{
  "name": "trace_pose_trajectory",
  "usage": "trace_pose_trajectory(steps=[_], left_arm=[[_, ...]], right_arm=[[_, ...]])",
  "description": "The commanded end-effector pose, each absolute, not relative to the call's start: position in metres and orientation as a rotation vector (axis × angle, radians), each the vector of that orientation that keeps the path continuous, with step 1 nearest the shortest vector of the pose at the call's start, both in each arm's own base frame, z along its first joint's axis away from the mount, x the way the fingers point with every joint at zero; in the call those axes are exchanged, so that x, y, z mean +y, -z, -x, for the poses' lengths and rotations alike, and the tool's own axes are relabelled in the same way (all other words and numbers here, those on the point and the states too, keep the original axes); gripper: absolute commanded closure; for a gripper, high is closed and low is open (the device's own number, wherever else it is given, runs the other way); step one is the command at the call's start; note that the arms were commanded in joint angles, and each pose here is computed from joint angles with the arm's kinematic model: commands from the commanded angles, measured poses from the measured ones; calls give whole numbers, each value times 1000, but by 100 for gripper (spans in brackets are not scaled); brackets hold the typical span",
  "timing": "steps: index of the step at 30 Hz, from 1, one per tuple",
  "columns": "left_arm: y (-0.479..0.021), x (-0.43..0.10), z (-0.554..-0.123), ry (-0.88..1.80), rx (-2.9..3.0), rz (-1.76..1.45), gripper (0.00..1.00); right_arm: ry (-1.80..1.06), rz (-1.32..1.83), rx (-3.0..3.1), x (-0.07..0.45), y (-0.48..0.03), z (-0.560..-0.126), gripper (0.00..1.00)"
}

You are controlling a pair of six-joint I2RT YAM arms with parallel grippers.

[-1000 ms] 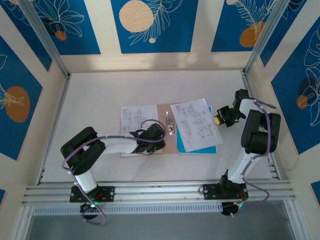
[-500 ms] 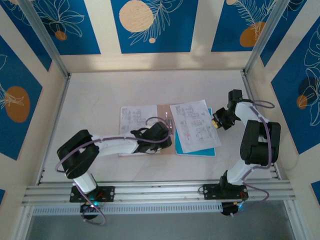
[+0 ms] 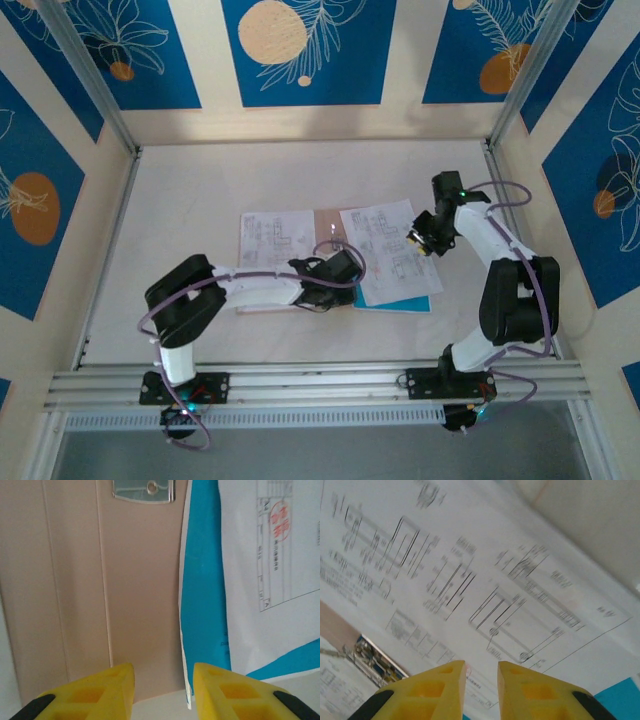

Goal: Put the files into the folder

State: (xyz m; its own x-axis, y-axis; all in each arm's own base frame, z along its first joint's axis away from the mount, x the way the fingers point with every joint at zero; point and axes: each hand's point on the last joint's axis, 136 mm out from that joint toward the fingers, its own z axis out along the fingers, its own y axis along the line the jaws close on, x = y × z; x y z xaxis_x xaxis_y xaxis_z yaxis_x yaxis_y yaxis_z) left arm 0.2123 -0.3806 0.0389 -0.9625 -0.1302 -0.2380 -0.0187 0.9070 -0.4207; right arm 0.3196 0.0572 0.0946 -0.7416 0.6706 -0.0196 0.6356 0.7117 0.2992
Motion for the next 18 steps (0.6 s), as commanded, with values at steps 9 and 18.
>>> trace_pose_trajectory(steps=[9,18], left_arm=[[-34,-398,-206,648,2835,114,67],[-27,-404,-207,637,2847,107,72]], right_arm=[[-390,-1019,2871,69,-80,-309,74],[-400,-1021,2868,70,-78,-307,75]])
